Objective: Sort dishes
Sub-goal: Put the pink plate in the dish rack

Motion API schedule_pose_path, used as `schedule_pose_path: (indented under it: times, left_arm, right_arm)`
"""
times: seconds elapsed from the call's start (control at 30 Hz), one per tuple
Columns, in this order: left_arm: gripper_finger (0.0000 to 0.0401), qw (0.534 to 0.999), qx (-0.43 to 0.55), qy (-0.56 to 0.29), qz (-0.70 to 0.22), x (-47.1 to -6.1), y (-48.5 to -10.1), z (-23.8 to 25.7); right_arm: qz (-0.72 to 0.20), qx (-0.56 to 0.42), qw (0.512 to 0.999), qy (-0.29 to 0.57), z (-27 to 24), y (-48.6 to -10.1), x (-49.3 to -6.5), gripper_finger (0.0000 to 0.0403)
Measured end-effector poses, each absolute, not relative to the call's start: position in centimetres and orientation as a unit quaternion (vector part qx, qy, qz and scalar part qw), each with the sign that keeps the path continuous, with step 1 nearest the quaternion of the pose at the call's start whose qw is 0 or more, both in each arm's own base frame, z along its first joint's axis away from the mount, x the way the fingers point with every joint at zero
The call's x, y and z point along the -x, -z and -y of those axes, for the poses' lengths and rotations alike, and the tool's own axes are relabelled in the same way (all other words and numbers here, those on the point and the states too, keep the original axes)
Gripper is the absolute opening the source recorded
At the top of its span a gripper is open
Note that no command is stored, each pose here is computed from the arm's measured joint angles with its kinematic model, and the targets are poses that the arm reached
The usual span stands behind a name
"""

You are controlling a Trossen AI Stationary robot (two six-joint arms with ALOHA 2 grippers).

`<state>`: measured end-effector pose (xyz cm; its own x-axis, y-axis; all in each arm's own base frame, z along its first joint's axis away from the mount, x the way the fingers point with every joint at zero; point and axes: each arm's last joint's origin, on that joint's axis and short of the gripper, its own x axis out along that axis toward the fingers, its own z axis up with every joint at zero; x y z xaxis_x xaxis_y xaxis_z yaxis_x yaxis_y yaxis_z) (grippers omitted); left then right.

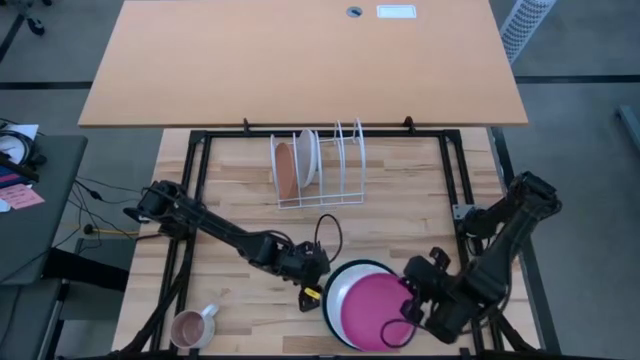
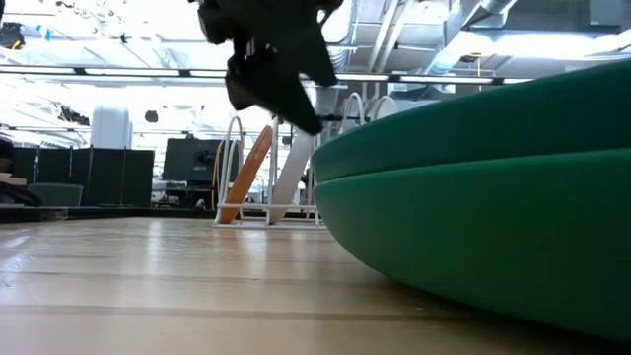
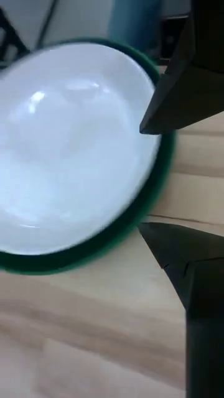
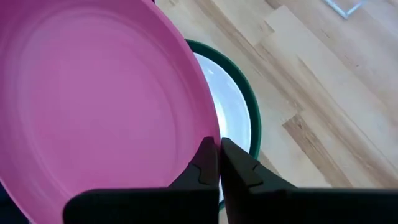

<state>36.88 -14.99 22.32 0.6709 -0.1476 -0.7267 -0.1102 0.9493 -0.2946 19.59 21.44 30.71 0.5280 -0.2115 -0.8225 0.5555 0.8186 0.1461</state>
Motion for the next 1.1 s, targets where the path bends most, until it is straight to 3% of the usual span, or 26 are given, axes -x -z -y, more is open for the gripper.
schedule_pose_path:
  times: [0.23,0.43,0.63,1.1]
  left_arm:
    - [0.0237,0.934,0.109,0.028,-0.339,-38.5,-20.8,16.9]
    - [0.0237,0.933,0.065,0.062,-0.349,-39.8,-17.1,17.7]
    - [0.0237,0.935,0.038,0.078,-0.343,-41.0,-15.9,18.2]
    - [0.0237,0.921,0.008,0.022,-0.389,-40.9,-14.9,17.0]
  right_arm:
    - [-0.429,-0.195,0.854,0.219,-21.8,-30.8,-19.1,0.0002]
    - [-0.425,-0.199,0.856,0.216,-21.9,-31.3,-19.1,0.0002]
    - [-0.418,-0.191,0.863,0.212,-22.0,-31.5,-18.9,0.0002]
    - [-0.419,-0.188,0.864,0.207,-22.2,-31.5,-18.7,0.0002]
